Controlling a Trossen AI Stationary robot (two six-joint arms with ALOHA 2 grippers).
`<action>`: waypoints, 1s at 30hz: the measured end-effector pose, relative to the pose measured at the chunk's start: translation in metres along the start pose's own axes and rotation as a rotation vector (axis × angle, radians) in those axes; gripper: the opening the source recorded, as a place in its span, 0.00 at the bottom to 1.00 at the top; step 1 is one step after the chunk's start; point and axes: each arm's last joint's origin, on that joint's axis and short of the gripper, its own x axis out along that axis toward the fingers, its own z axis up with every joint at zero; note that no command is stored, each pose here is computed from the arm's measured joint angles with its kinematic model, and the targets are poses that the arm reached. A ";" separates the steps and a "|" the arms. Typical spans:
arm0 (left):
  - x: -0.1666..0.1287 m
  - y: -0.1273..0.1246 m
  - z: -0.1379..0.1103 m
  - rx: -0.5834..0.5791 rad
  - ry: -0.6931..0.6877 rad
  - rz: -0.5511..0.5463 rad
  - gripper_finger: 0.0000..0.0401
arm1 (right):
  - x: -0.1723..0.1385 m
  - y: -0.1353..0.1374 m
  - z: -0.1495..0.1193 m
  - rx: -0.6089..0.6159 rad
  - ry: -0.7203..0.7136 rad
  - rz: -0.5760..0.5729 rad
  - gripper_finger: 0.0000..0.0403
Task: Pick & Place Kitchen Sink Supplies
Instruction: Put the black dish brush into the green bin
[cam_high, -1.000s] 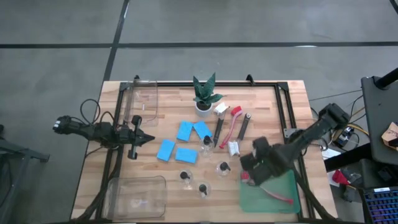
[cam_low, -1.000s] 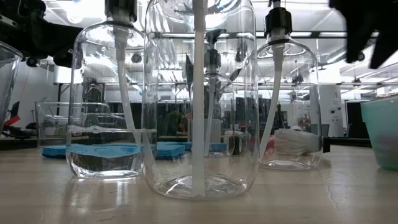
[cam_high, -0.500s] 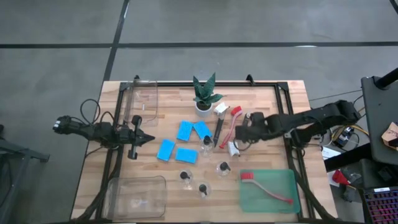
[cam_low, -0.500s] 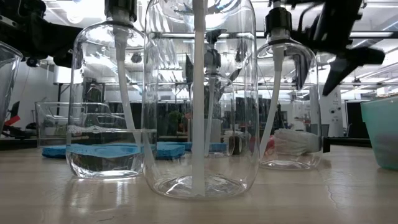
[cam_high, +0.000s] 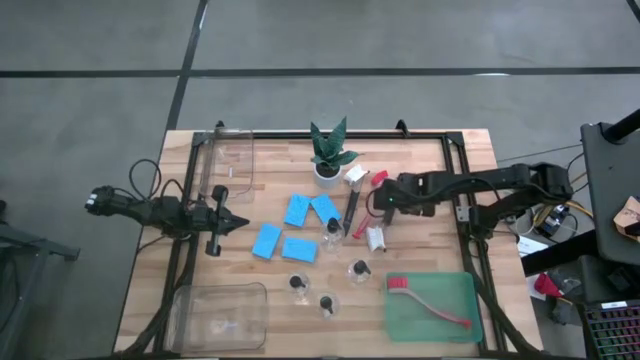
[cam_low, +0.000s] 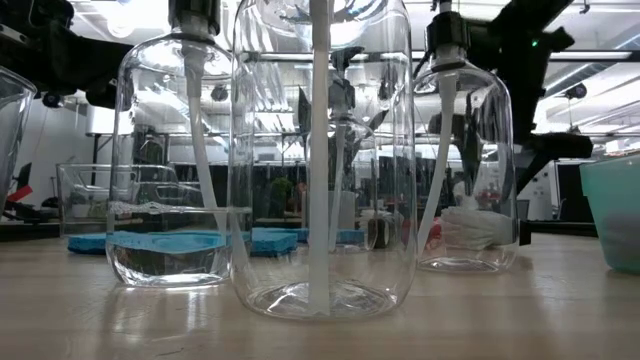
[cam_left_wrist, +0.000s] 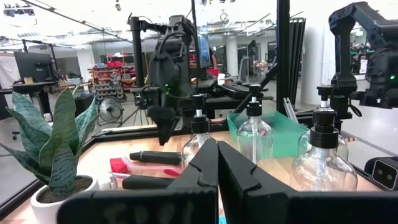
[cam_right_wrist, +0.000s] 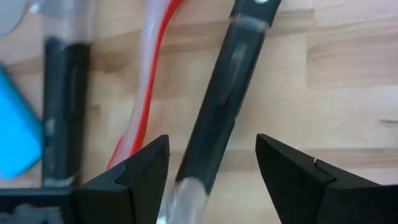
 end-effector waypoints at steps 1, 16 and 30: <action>0.000 0.000 0.000 0.000 0.000 0.000 0.00 | 0.002 0.000 0.003 0.007 0.006 -0.008 0.59; 0.000 0.000 0.000 0.000 0.000 0.000 0.00 | 0.044 0.005 0.014 -0.024 0.078 -0.132 0.56; 0.000 0.000 0.000 0.000 -0.001 0.000 0.00 | 0.051 0.003 0.014 -0.195 0.136 -0.163 0.31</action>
